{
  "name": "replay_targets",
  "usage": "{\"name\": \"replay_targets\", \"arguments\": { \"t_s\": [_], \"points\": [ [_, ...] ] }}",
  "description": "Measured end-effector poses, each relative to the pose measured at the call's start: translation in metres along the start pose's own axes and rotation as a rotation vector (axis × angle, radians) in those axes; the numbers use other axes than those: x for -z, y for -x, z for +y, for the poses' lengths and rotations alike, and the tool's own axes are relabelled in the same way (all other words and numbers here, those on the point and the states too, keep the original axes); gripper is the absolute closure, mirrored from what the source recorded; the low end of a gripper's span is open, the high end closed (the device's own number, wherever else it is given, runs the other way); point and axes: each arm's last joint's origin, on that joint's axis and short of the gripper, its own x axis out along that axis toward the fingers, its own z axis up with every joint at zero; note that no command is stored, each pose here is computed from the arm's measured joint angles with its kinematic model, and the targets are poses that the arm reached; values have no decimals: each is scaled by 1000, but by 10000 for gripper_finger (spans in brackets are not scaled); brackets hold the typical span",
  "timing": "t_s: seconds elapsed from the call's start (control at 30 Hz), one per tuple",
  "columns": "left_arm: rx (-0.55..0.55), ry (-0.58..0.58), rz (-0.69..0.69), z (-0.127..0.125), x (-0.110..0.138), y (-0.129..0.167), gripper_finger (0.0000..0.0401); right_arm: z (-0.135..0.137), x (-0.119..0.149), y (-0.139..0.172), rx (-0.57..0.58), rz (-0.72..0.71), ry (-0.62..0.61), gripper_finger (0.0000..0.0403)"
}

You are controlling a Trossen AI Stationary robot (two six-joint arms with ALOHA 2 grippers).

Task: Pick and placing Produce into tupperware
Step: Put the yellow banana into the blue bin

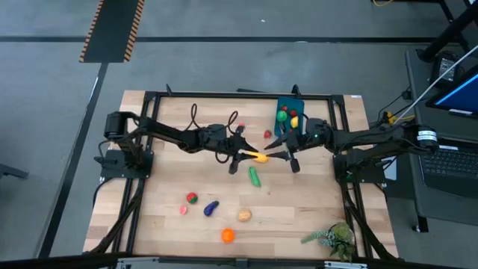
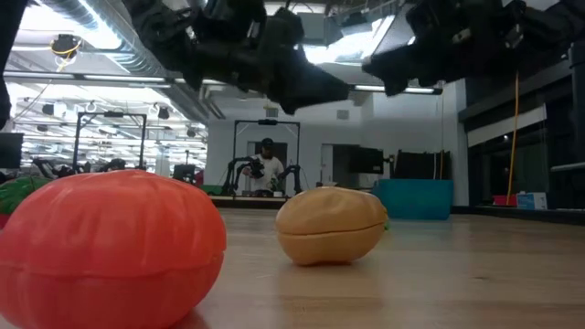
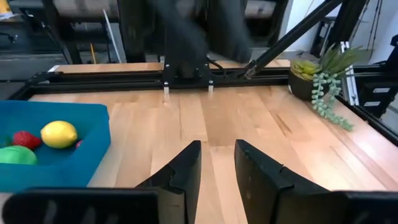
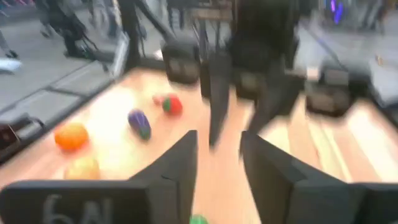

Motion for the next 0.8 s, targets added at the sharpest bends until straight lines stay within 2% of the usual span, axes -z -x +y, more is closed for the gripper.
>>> {"name": "replay_targets", "arguments": {
  "t_s": [0.1,0.2,0.33,0.43,0.6,0.8],
  "points": [
    [-1,6,30,-2,6,12,317,2,8,0,53,99,-32,237],
    [-64,22,38,-3,15,25,322,3,17,1,103,191,-56,192],
    [-149,29,-47,-5,21,47,328,2,22,1,164,245,-66,148],
    [-152,19,-123,-9,27,64,333,2,24,1,177,258,-85,138],
    [-152,33,-165,-13,44,84,340,1,31,-3,176,300,-132,142],
    [-153,31,-187,-15,53,92,349,-8,38,-25,152,485,-185,147]
  ]
}}
